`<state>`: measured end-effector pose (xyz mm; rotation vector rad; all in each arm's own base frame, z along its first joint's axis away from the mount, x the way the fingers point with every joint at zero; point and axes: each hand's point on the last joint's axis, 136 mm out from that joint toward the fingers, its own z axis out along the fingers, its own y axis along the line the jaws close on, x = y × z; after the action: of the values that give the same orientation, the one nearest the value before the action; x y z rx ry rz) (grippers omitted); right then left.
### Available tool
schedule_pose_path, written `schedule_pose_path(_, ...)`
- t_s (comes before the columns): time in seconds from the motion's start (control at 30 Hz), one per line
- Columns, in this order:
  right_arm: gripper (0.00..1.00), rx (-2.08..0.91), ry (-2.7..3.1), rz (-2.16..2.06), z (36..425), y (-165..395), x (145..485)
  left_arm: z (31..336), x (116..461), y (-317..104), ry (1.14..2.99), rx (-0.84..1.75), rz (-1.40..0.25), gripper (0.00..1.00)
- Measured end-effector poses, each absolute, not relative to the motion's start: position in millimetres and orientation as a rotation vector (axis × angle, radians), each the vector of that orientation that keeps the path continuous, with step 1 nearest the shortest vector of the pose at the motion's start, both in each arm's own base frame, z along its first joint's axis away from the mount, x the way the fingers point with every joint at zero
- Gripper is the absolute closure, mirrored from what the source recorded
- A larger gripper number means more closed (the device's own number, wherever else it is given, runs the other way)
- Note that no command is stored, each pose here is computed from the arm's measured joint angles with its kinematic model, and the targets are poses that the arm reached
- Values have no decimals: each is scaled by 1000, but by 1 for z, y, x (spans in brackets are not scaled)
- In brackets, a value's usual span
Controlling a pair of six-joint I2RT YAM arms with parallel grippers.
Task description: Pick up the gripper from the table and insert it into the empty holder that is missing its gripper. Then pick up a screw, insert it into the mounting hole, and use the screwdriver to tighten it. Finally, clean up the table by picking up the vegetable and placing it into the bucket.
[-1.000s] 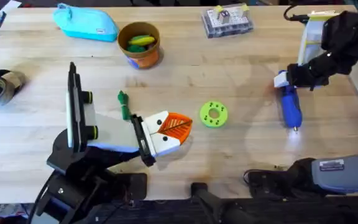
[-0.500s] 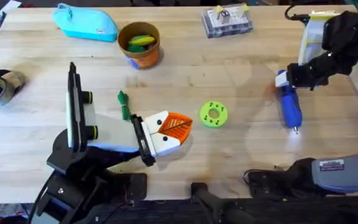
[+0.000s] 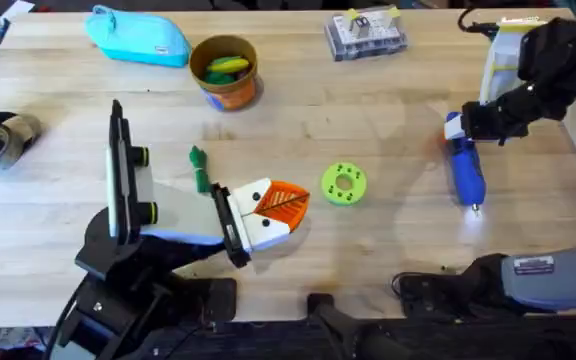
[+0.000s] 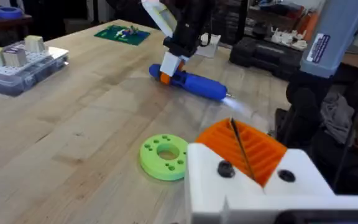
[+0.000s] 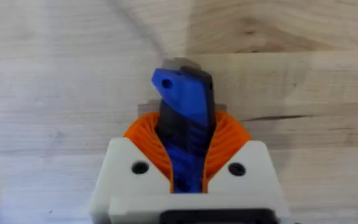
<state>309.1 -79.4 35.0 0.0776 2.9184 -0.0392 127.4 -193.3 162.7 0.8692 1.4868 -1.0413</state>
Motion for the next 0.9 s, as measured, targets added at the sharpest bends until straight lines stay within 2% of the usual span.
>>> schedule_pose_path(0.2, 820, 74, 2886, -32, 54, -76, 305, 163, 127, -193, 1487, 869, -1041, 987)
schedule_pose_path(0.63, 850, 106, 2579, -74, 150, -72, 307, 163, 127, -193, 1487, 869, -1041, 988)
schedule_pose_path(0.9, 864, 63, 2382, 32, 204, -49, 302, 163, 127, -193, 1486, 869, -1041, 987)
